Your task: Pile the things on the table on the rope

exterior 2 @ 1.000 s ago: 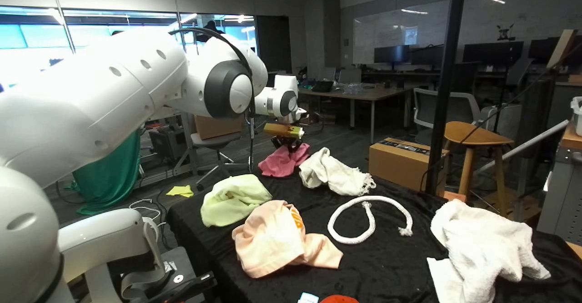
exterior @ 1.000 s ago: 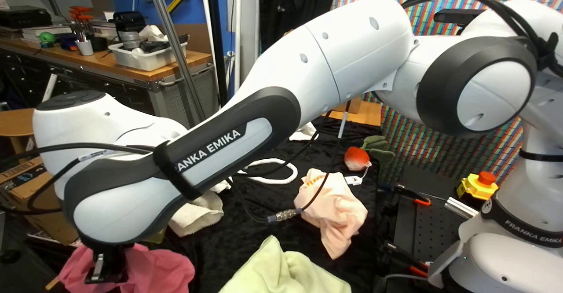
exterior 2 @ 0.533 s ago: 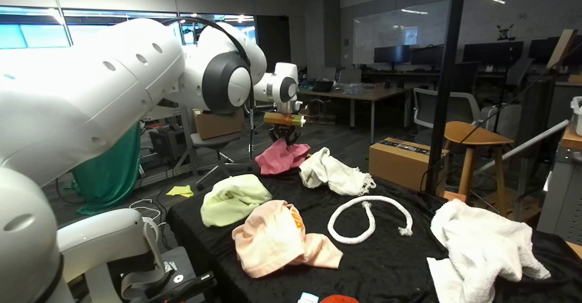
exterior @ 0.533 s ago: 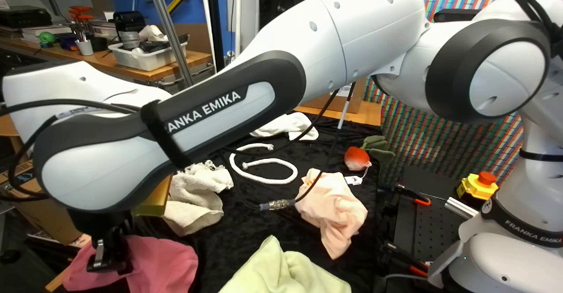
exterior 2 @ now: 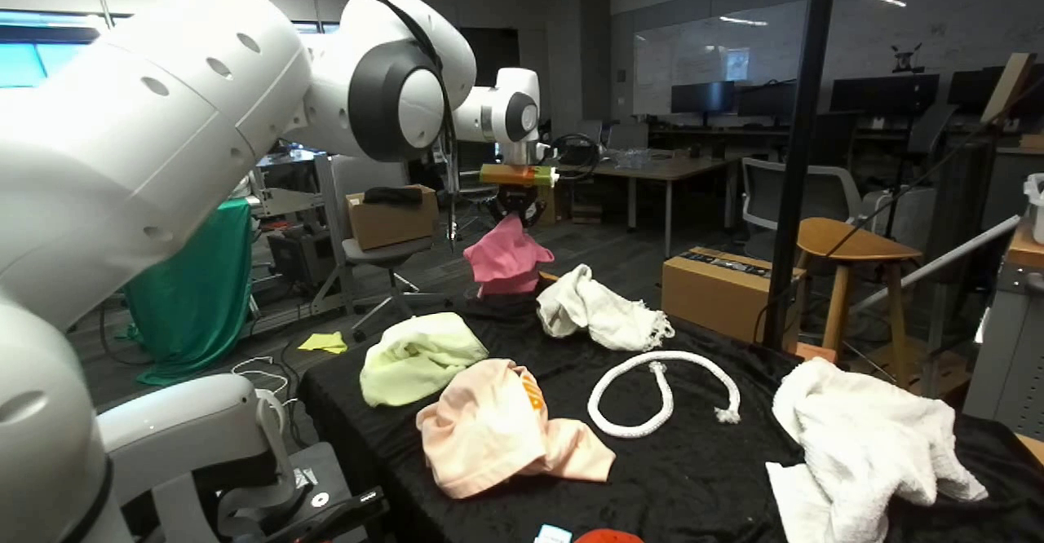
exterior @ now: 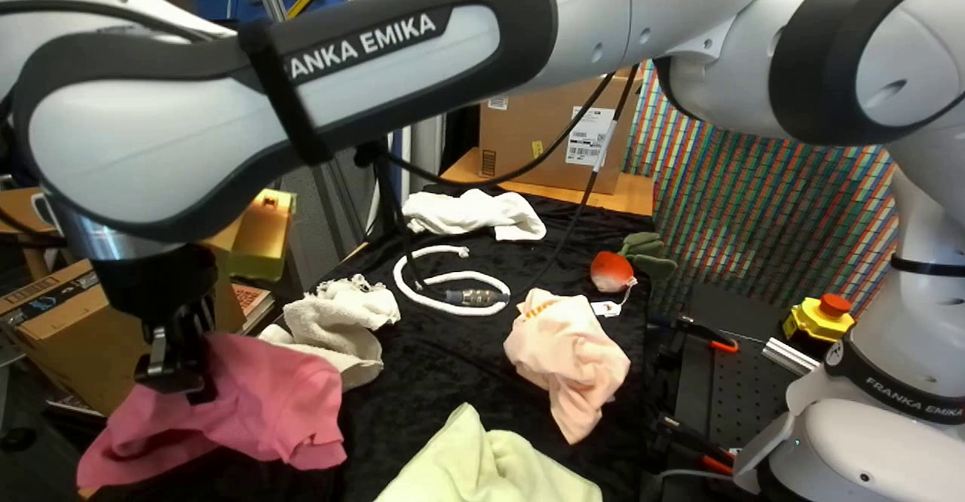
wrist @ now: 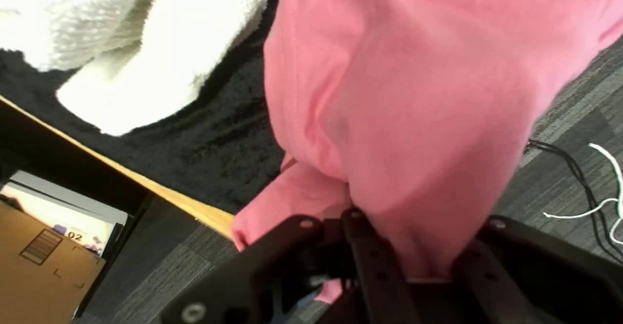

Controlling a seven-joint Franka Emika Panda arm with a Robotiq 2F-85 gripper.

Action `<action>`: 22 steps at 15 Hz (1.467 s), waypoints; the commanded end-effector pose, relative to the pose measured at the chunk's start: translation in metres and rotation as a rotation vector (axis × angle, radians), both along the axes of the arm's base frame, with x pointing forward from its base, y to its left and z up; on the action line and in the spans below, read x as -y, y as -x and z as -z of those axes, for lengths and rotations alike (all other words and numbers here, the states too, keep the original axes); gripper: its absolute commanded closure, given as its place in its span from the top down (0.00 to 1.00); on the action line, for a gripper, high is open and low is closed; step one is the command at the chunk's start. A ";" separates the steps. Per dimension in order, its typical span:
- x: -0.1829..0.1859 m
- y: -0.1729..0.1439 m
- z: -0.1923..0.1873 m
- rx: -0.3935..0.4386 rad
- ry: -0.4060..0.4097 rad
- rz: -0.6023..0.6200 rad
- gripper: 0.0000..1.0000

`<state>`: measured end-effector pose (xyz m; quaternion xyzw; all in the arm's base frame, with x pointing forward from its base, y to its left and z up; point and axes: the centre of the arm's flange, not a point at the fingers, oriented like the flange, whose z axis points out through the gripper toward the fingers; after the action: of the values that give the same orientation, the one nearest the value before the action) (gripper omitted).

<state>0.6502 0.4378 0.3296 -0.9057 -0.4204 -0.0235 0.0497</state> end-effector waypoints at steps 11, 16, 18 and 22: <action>0.216 0.051 -0.094 0.036 -0.054 0.307 0.18; 0.288 0.067 -0.085 0.025 -0.063 0.451 0.18; 0.311 0.076 -0.078 0.028 -0.066 0.507 0.18; 0.342 0.083 -0.052 0.033 -0.044 0.583 0.18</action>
<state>0.5895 0.1112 0.3895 -0.9834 -0.1670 -0.0444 0.0548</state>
